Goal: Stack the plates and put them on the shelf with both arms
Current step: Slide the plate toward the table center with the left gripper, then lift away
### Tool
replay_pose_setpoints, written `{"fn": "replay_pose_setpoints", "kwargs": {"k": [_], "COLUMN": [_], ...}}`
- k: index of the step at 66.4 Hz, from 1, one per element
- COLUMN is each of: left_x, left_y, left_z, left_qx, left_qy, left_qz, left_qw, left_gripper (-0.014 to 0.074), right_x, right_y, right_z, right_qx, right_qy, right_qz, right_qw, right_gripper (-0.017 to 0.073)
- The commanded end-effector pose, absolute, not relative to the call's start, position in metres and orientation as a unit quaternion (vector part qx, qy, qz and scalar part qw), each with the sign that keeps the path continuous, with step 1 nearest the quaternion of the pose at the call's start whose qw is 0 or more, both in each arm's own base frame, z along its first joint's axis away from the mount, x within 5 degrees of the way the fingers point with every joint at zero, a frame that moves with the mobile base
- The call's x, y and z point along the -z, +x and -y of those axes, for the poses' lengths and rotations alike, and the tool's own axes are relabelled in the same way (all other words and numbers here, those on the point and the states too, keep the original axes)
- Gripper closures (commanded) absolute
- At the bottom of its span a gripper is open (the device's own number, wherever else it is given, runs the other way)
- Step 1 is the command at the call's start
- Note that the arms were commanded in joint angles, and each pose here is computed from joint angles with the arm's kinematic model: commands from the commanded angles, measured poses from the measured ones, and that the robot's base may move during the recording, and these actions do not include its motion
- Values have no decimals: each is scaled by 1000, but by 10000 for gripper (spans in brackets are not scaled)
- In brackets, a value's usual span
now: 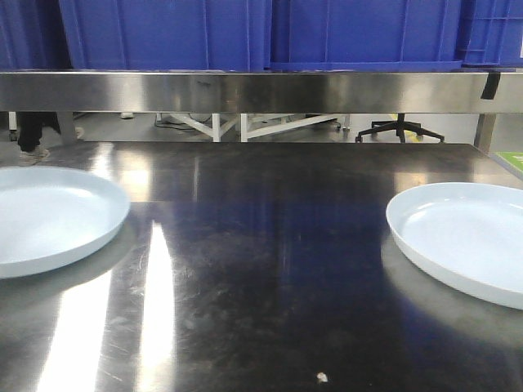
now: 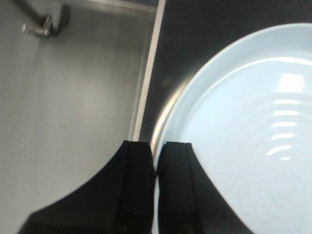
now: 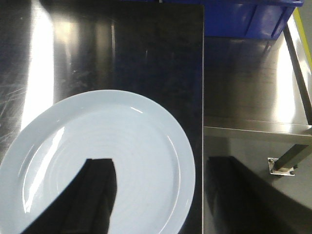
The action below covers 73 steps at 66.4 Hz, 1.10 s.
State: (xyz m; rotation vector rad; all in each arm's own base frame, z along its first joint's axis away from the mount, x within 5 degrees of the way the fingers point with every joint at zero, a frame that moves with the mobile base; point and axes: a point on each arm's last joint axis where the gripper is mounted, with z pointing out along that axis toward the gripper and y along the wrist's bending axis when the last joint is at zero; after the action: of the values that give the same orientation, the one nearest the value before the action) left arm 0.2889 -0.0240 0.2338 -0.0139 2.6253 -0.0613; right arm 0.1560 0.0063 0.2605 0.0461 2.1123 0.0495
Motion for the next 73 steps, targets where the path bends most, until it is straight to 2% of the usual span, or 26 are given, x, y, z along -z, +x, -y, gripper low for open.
{"fn": "replay_pose_setpoints", "kwargs": {"k": [1, 10, 20, 31, 42, 52, 67, 70, 73], "left_x": [-283, -316, -328, -317, -291, -266, -240, -239, -238], "left_y": [289, 286, 281, 279, 286, 294, 302, 303, 303], "left_z": [41, 70, 108, 146, 177, 193, 199, 199, 199], "left_qx": [50, 101, 150, 194, 203, 209, 197, 195, 192], "left_qy": [10, 32, 70, 97, 122, 119, 118, 120, 123], "left_qz": [-941, -922, -906, -901, -904, -911, -923, -924, -924], "left_qw": [336, 372, 389, 375, 356, 336, 307, 305, 306], "left_gripper": [492, 492, 492, 492, 492, 492, 487, 462, 400], "right_x": [-278, -278, -278, -278, -277, -277, -277, -277, -277], "right_y": [162, 162, 162, 162, 161, 161, 161, 161, 161], "right_z": [-6, -6, -6, -6, -6, -6, -6, -6, -6], "right_qx": [-21, -21, -21, -21, -21, -20, -20, -20, -20], "right_qy": [13, 13, 13, 13, 13, 13, 13, 13, 13], "right_qz": [-844, -844, -844, -844, -846, -846, -846, -846, -846], "right_qw": [536, 536, 536, 535, 533, 532, 532, 532, 532], "right_gripper": [64, 64, 64, 64, 64, 64, 62, 62, 62]}}
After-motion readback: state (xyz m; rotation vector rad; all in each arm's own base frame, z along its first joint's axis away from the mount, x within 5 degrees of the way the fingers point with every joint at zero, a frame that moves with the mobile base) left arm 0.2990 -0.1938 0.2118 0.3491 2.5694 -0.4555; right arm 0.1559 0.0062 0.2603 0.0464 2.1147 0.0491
